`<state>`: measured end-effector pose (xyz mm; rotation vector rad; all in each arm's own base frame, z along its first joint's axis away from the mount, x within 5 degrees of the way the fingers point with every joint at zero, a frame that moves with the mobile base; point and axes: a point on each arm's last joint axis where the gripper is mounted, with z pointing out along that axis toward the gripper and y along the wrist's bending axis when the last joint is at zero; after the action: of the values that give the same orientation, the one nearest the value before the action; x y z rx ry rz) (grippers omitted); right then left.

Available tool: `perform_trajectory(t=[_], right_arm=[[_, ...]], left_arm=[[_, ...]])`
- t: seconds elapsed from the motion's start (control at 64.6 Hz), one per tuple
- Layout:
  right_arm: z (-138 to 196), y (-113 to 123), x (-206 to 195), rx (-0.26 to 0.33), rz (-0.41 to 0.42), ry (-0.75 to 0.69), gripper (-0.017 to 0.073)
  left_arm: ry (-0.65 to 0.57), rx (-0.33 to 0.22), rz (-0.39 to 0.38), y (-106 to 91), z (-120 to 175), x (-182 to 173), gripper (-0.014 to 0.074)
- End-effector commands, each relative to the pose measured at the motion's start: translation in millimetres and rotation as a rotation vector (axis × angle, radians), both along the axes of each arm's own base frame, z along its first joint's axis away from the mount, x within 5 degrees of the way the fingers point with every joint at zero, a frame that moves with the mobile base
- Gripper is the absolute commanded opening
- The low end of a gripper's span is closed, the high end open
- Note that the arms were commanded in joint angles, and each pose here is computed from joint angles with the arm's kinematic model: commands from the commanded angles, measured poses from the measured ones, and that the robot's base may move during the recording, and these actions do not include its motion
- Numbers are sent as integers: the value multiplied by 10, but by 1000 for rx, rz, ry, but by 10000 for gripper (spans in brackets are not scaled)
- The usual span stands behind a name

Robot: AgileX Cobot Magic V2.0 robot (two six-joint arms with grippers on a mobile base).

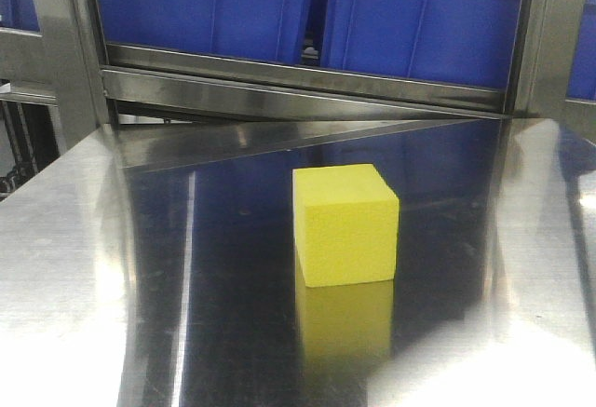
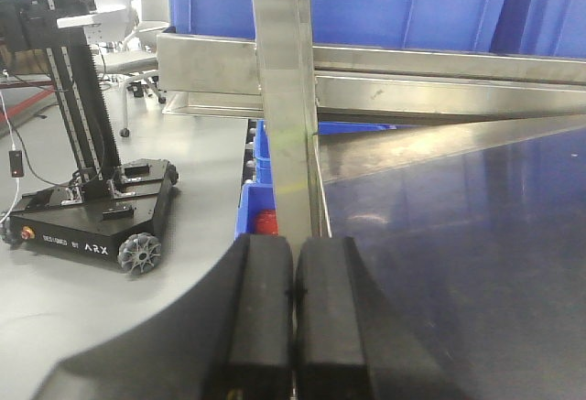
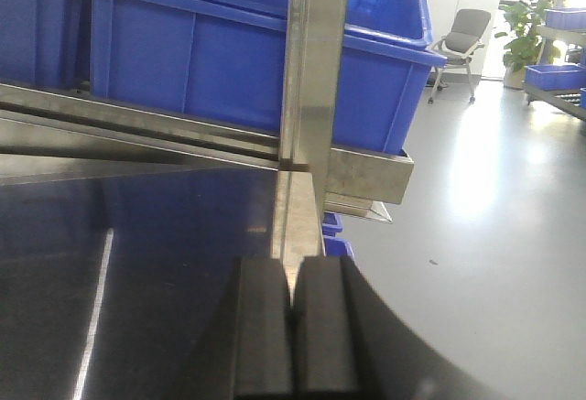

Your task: Place yellow foam block on left shelf second layer

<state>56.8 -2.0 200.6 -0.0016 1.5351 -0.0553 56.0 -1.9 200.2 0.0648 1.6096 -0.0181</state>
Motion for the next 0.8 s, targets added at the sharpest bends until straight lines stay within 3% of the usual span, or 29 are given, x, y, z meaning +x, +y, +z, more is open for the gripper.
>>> perform_trajectory(t=[0.0,0.155,0.402,0.681,0.789], right_arm=[[163,9,-35,-13,8,-127,56],[260,10,-54,-12,8,-153,56],[980,-2,-257,-10,-12,-214,56],[1529,-13,-59,37,-8,27,66],[1638,23,43,57,49,113,189]], left_arm=[[-71,-11,-22,-19,-4,0,136],[-71,-11,-22,-19,-4,0,136],[-71,-11,-22,-19,-4,0,136],[-71,-11,-22,-19,-4,0,136],[-71,-11,-22,-19,-4,0,136]])
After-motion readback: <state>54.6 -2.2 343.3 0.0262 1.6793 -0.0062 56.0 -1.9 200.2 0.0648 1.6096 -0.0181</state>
